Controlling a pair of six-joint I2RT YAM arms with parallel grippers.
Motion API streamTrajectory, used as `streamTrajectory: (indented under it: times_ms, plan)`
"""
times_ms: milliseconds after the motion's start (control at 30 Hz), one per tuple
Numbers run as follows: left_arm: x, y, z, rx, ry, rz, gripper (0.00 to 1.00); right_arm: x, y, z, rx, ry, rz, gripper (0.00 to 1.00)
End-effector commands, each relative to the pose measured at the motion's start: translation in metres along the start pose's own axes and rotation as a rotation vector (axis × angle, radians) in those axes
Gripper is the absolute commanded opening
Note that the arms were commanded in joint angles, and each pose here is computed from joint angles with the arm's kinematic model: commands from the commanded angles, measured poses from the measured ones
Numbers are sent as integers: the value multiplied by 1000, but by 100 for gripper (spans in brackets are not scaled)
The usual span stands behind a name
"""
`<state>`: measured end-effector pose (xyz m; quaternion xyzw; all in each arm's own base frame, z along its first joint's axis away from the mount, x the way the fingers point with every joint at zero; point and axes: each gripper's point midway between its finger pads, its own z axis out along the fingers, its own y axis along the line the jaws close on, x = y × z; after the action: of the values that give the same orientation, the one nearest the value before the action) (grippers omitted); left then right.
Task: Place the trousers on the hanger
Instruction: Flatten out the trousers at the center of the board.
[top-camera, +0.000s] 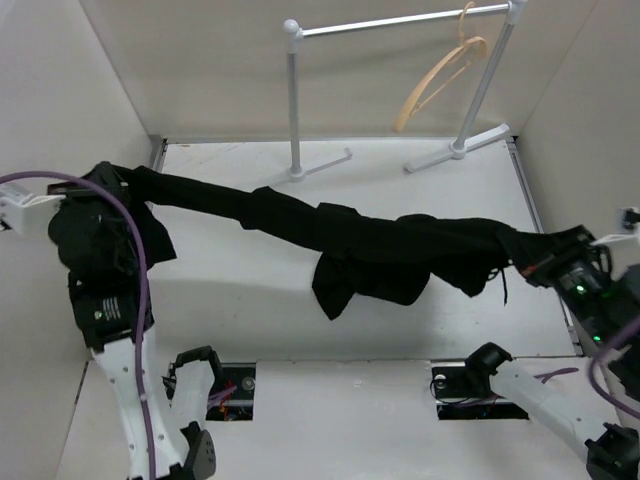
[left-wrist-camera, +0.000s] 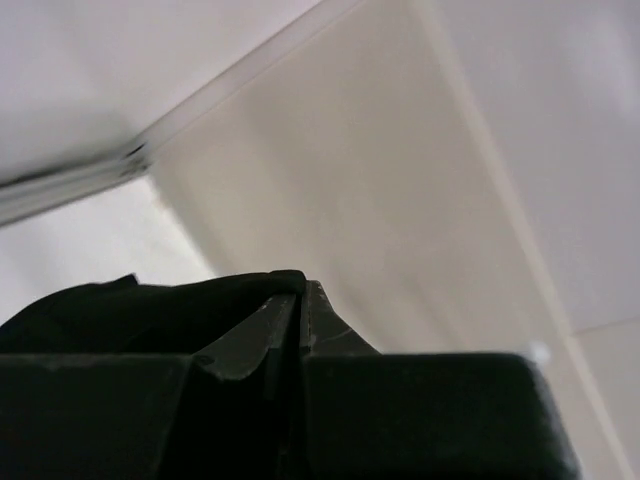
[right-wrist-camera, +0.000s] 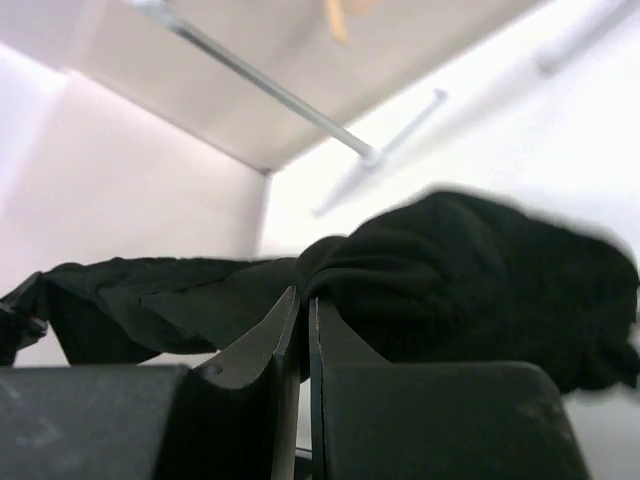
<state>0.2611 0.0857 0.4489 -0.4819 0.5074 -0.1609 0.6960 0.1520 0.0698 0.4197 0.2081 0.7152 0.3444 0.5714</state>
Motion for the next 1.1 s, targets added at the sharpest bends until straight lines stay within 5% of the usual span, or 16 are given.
streamTrajectory:
  times_ms: [0, 100, 200, 433, 567, 633, 700, 800, 900, 967, 1067]
  plan:
    - [-40, -22, -25, 13, -93, 22, 1, -40, 15, -38, -63, -93, -46, 7]
    - [-57, -29, -37, 12, -141, 72, 1, -50, 42, -52, -170, -83, -40, 9]
    - [-48, -8, -21, -61, -140, 144, 2, -28, 42, -11, -126, -19, -110, 9]
    - [69, 24, 92, -159, 131, 280, 2, -22, 3, 151, 75, -34, -104, 7]
    - [136, 11, 150, -153, 210, 404, 3, -41, -62, 238, 225, -29, -16, 6]
    - [168, 9, 171, -151, 265, 476, 7, -47, -99, 271, 309, -37, 20, 10]
    - [207, 11, 178, -137, 383, 575, 28, -42, -127, 295, 367, -2, 67, 29]
    - [224, 29, 153, -176, 479, 655, 53, -39, -143, 293, 417, -2, 72, 65]
    - [230, 53, 95, -153, 523, 633, 54, -41, -141, 275, 419, -44, 33, 70]
    - [244, 71, 39, -128, 585, 594, 53, -31, -137, 259, 414, -51, 16, 61]
    - [288, 111, -64, -86, 795, 574, 45, 5, -151, 231, 439, -10, 6, 18]
